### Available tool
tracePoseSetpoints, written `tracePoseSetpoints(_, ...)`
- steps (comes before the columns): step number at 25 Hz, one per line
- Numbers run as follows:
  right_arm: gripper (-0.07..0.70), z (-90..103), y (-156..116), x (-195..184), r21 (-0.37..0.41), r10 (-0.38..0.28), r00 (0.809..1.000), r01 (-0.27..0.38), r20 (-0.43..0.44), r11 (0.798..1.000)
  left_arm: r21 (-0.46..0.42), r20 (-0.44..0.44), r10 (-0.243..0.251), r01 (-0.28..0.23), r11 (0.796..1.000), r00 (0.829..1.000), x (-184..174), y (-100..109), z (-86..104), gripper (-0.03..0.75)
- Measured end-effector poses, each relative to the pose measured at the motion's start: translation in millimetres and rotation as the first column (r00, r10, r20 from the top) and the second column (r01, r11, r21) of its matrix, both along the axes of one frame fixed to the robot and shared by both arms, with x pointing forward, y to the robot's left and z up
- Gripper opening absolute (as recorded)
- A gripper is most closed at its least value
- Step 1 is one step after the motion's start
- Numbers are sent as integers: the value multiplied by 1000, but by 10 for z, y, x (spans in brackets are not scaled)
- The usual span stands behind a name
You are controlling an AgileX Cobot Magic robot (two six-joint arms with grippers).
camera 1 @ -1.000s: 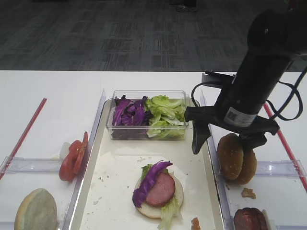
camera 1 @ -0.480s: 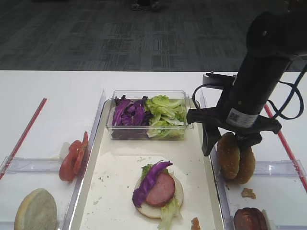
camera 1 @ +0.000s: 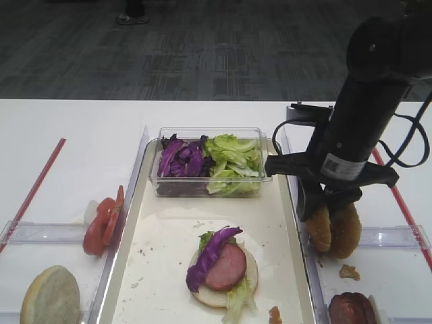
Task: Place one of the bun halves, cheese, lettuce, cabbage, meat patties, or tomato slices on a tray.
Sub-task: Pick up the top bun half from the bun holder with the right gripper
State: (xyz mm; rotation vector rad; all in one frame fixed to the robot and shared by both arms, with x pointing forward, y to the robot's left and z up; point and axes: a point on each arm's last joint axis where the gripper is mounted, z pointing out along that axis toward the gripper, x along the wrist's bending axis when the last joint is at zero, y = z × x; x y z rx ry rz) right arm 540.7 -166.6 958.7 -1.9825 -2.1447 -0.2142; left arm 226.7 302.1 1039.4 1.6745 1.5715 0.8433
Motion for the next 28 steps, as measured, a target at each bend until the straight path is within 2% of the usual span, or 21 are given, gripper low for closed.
tracePoseSetpoints(10,151,0,-1,-5,-1,2,1000,-2,-6,1000,0,0,0,0,1000,1000,0,0,0,412)
tracePoseSetpoints(28,138,1,-6,-31,-6,9,999,-9,-34,1000,0,0,0,0,1000,1000,0,0,0,412)
